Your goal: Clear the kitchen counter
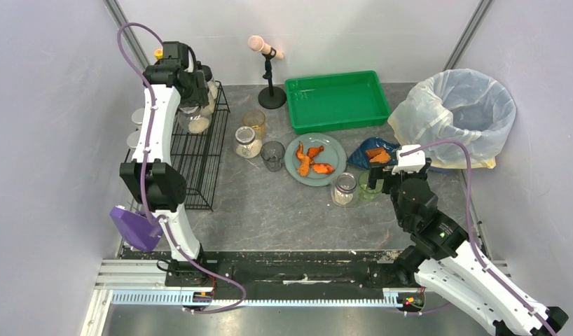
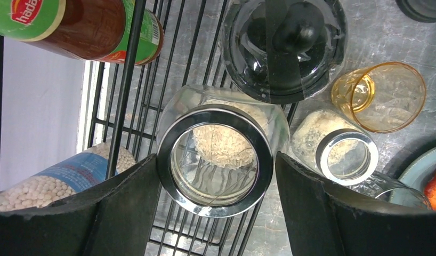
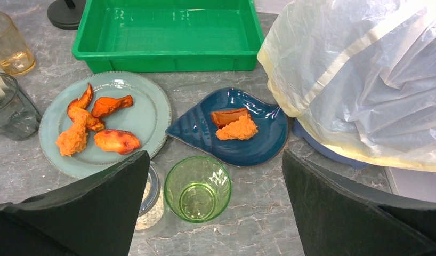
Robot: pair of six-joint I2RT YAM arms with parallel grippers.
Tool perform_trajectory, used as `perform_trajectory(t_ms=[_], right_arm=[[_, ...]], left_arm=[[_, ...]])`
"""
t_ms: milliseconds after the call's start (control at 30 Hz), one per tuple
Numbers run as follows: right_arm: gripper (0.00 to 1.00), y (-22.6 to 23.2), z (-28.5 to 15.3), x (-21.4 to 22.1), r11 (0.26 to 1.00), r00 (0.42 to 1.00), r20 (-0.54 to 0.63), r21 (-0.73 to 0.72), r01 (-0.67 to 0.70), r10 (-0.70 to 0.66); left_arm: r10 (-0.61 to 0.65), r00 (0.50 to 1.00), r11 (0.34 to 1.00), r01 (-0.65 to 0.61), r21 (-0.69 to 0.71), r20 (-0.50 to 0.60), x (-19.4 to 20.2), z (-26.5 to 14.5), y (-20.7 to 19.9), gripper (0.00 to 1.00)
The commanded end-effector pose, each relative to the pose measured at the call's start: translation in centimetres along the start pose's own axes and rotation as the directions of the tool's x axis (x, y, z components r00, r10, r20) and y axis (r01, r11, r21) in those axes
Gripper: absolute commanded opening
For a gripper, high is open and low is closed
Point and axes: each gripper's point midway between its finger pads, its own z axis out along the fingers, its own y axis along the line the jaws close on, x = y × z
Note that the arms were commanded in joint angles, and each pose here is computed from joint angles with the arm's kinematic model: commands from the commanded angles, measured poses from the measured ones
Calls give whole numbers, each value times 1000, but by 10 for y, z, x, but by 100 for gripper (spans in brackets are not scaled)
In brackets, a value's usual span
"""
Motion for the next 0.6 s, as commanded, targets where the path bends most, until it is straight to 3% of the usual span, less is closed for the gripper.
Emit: perform_trajectory(t_ms=[0,300,433,567], right_arm=[[98,-1,-1,-12,999,998,46,6,-52,52],[98,-1,0,-10,999,998,46,3,-50,49],[98,0,0,-11,999,997,49,2,-52,52],[98,0,0,-10,999,997,49,-1,-53,53]], left_arm=[[-23,997,995,16,96,74,-12,-14,-10,82],[-100,991,982,84,169,85,-15,-9,-5,68],[-100,991,980,83,182,89,-14,-12,-7,70],[-95,991,980,76,183,97,-14,-16,-5,78]])
